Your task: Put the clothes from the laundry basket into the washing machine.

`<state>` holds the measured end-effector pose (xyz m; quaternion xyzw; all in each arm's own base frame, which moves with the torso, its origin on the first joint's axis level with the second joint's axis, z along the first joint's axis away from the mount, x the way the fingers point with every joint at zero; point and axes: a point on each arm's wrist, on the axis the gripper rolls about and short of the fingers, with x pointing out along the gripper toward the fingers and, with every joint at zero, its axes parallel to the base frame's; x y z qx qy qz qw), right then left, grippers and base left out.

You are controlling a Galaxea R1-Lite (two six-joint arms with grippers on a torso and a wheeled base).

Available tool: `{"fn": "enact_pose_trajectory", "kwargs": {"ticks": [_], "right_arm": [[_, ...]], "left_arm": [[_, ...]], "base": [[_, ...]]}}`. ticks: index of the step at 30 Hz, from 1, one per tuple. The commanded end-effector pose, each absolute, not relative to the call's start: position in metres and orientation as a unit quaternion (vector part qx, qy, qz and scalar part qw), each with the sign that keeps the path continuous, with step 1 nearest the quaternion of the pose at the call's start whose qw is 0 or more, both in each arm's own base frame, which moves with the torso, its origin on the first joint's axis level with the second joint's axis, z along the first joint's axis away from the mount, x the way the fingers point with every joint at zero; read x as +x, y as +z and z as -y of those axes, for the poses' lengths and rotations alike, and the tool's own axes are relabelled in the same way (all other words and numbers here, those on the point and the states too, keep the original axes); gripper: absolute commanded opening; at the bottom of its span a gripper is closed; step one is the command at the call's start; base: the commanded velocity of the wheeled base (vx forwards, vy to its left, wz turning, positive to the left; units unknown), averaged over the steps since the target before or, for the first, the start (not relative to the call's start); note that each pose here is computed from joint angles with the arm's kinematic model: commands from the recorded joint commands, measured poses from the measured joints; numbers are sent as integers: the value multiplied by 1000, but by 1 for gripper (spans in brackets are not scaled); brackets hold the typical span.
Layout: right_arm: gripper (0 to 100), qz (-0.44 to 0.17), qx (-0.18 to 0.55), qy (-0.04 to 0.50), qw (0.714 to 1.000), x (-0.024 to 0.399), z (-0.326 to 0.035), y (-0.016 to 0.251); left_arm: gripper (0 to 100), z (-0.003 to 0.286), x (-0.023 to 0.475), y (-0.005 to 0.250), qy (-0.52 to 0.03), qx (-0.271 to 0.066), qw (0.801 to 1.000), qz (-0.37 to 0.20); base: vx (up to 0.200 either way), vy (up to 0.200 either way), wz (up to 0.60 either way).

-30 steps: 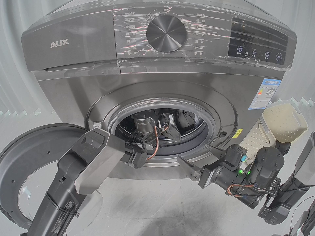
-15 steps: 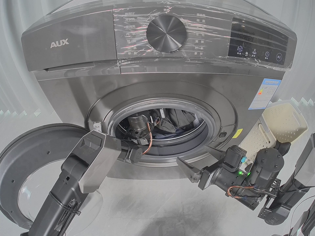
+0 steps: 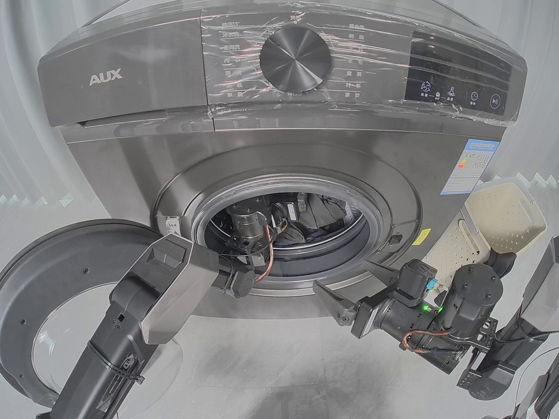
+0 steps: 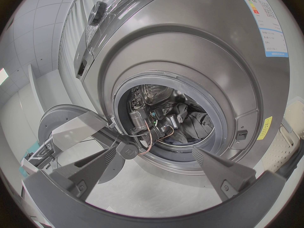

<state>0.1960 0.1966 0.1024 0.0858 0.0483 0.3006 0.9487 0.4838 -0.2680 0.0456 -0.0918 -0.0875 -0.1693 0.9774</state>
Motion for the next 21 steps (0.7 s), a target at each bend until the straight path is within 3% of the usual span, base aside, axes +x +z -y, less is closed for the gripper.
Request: {"fn": "enact_pose_trajectory", "kwargs": {"ticks": [1,9,15,21], "right_arm": [[100,-50,85,301,949,196,-197,101],[100,-50,85,301,949,196,-197,101],[100,-49,85,301,949,196,-197,102],[100,-50,87,301,948,196,-196,102]], "left_arm": [[100,266,475,38,-173,-81,980,57],[100,268,452,42,-185,-70,980,25],[100,275,410,40,-224,-53,973,-19],[100,281,380,43,-246,-52,967,-24]], "base": [[0,0,0],[0,0,0],[0,0,0],[0,0,0]]}}
